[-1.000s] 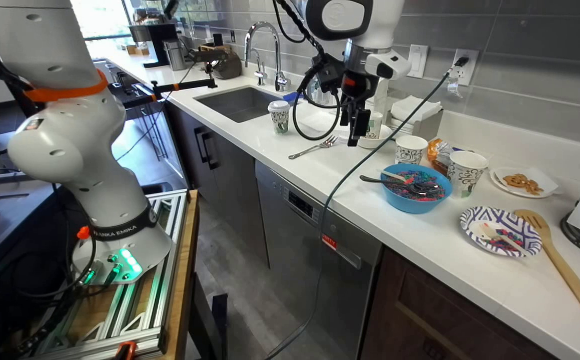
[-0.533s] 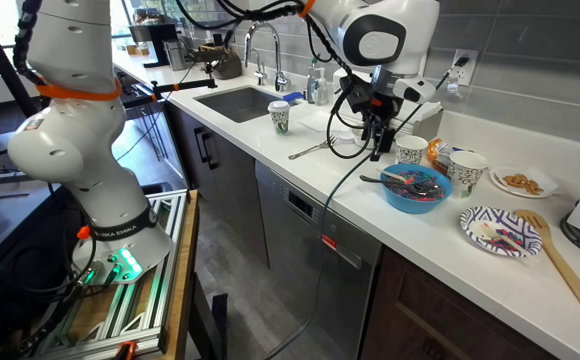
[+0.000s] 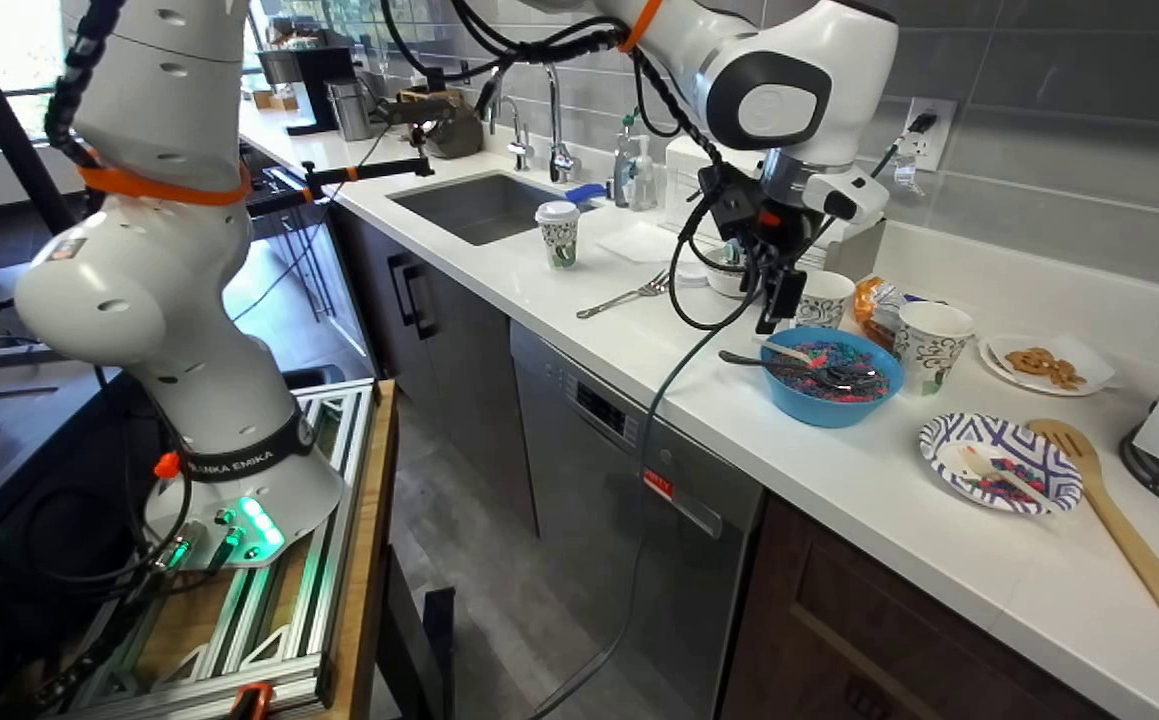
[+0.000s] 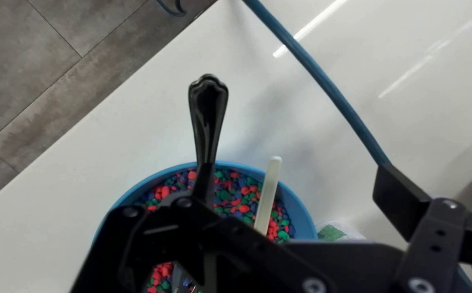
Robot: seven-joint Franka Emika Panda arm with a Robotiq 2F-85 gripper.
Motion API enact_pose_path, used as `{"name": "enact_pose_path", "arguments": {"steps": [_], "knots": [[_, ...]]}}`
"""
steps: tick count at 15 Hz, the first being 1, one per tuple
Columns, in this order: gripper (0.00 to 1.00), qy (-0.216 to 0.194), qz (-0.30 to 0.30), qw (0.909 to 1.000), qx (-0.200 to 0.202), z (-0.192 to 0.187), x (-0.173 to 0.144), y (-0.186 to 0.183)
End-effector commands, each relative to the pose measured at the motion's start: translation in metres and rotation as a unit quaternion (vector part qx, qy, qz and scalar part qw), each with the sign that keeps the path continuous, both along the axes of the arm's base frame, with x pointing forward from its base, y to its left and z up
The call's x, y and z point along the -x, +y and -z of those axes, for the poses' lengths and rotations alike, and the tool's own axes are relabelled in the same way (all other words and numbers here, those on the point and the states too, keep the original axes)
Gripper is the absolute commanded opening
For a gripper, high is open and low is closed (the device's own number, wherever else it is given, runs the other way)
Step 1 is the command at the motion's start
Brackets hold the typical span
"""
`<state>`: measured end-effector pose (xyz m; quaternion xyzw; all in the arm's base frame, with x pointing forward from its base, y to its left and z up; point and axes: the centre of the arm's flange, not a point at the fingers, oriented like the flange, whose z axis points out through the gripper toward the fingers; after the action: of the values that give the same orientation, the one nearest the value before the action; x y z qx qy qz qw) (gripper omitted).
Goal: Use the white knife to place some cereal from the blue bowl into the black and white bowl then put the knife in the second coffee cup from the right.
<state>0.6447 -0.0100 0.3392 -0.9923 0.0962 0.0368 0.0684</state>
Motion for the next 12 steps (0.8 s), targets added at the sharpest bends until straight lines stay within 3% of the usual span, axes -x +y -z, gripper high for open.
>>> {"name": "enact_pose_path", "arguments": {"steps": [1, 6, 7, 10, 12], "knots": [[1.00, -0.015, 0.015, 0.9998, 0.005, 0.015, -0.013, -0.004], [1.00, -0.060, 0.035, 0.9973, 0.022, 0.028, -0.027, -0.011], [0.94, -0.066, 0.040, 0.9968, 0.023, 0.030, -0.028, -0.012], [0.58, -0.077, 0.044, 0.9957, 0.029, 0.034, -0.032, -0.012], [0.46, -0.078, 0.047, 0.9952, 0.034, 0.036, -0.034, -0.013]]}}
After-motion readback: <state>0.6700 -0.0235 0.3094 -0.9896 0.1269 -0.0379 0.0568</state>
